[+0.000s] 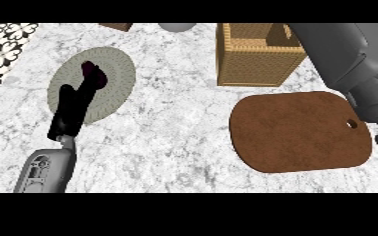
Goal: Pick the cupcake from the cutting board and place it in the basket
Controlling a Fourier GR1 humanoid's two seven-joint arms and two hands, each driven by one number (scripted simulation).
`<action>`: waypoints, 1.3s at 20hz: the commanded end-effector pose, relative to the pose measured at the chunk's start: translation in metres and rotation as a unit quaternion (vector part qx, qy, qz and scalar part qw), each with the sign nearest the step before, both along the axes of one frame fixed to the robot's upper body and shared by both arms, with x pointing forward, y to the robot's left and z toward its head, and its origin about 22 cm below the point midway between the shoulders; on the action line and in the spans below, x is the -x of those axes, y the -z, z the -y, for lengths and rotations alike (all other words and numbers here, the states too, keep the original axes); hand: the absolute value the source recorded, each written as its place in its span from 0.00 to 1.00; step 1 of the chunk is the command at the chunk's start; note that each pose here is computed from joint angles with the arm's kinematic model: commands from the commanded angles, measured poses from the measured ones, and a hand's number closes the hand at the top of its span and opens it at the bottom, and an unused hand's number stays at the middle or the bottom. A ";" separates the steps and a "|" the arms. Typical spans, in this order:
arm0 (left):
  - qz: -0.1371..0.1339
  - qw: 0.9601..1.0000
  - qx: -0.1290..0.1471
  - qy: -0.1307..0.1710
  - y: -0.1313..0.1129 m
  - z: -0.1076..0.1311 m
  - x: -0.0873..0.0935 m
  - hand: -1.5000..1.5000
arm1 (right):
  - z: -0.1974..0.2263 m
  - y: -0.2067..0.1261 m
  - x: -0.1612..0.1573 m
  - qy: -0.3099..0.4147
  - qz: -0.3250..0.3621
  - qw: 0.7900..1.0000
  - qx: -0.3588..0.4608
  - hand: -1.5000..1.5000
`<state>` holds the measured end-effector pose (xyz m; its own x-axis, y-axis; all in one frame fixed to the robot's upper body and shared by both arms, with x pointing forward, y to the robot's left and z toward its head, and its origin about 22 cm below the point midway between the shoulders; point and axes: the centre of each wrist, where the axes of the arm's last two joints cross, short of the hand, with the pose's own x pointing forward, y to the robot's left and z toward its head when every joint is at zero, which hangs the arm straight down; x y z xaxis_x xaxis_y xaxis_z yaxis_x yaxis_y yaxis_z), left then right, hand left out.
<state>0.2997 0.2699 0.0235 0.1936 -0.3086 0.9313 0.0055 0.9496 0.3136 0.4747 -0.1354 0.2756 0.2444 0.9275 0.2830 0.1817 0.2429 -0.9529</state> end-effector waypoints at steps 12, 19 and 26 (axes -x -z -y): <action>0.005 1.000 0.000 -0.004 -0.003 0.006 0.005 0.50 | 0.047 0.094 -0.003 0.008 0.007 0.987 -0.163 0.00; 0.004 1.000 -0.001 -0.003 -0.007 -0.009 -0.003 0.50 | 0.055 0.087 -0.002 0.036 0.149 0.966 -0.210 0.00; -0.003 1.000 0.002 -0.010 -0.003 -0.010 0.004 0.50 | 0.108 0.078 0.004 0.126 0.209 0.937 -0.251 0.00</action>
